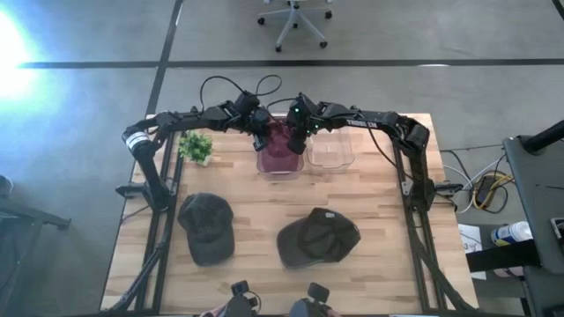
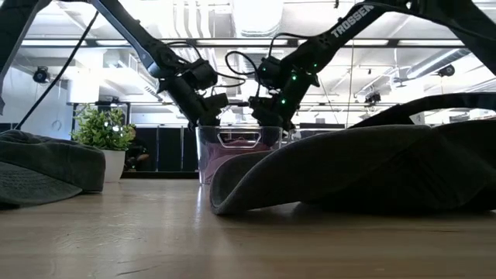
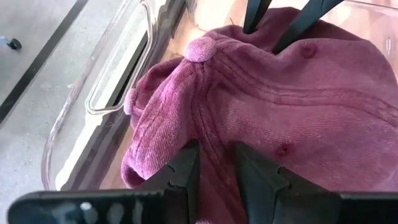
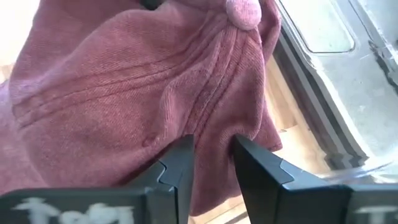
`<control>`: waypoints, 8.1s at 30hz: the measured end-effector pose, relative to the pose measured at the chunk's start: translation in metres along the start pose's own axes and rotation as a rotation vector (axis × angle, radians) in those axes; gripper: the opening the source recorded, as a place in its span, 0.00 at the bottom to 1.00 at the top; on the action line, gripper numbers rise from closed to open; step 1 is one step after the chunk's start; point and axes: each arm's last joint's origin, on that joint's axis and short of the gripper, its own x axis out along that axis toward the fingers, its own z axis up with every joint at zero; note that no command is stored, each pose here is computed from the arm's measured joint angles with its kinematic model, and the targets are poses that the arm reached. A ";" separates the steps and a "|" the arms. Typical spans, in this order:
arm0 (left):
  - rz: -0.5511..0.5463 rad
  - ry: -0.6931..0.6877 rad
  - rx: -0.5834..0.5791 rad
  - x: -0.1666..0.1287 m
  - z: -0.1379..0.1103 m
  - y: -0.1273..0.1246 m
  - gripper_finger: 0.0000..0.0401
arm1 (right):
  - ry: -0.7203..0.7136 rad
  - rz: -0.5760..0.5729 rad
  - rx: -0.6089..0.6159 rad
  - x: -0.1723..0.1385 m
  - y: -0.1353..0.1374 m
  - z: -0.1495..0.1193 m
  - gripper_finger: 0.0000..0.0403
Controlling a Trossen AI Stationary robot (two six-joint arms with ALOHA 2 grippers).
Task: Pick & Place hat
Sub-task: Put the red cap into the left transparent bin, then put the right black cap into the right transparent bin
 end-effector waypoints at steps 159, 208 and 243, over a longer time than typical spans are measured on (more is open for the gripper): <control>-0.339 -0.306 0.049 -0.147 -0.005 -0.218 0.23 | 0.075 0.790 0.248 -0.179 0.233 -0.074 0.03; -0.022 -0.205 -0.024 -0.145 -0.036 -0.338 0.23 | -0.107 0.403 -0.932 -0.180 0.292 -0.116 0.03; -0.181 0.158 -0.024 -0.035 -0.104 -0.396 0.24 | 0.321 0.326 -0.616 -0.165 0.354 -0.128 0.46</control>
